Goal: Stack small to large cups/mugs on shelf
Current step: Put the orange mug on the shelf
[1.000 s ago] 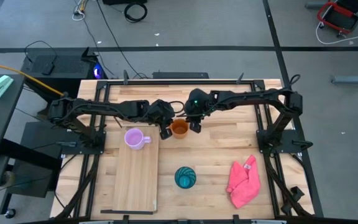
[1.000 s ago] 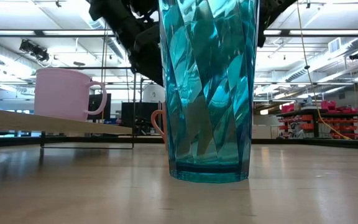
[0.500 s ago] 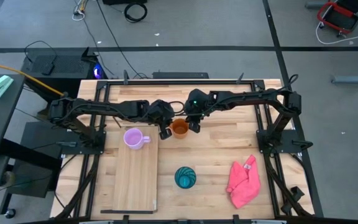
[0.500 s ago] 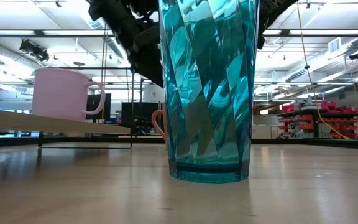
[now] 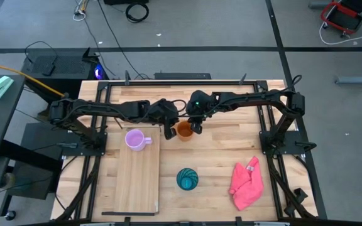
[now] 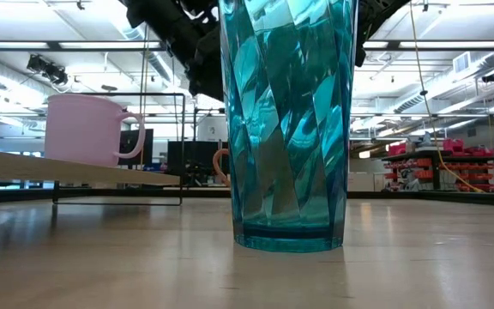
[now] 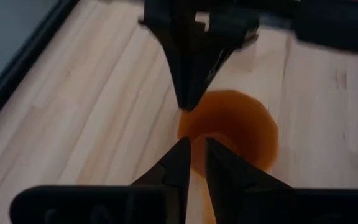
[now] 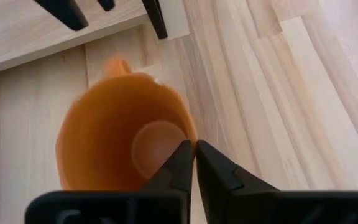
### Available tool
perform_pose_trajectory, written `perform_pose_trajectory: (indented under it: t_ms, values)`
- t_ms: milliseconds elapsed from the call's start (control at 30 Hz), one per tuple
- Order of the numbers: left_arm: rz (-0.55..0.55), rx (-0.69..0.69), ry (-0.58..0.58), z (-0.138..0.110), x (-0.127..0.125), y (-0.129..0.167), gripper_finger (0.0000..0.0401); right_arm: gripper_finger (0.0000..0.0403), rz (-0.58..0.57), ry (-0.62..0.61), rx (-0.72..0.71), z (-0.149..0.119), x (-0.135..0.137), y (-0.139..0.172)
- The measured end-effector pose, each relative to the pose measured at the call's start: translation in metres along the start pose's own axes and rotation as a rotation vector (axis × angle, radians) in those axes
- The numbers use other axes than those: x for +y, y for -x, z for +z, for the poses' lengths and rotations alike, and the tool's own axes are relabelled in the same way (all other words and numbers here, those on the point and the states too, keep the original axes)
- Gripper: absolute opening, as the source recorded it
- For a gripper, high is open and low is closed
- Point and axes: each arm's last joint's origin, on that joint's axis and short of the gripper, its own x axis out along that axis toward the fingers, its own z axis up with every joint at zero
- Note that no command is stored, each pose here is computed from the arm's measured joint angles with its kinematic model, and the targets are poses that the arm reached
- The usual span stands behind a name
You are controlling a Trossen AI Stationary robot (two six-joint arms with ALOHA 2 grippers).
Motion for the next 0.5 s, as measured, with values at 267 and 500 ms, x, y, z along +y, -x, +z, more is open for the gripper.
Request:
perform_pose_trajectory:
  t_ms: [267,500]
  values:
    - [0.027,-0.089,-0.020,0.010,0.006,0.020,0.0051,0.0005,-0.006,0.001,0.001,0.000,0.000,0.000]
    - [0.034,-0.103,-0.015,0.012,0.008,0.026,0.0051,0.0002,-0.032,0.021,0.020,-0.002,-0.001,0.001]
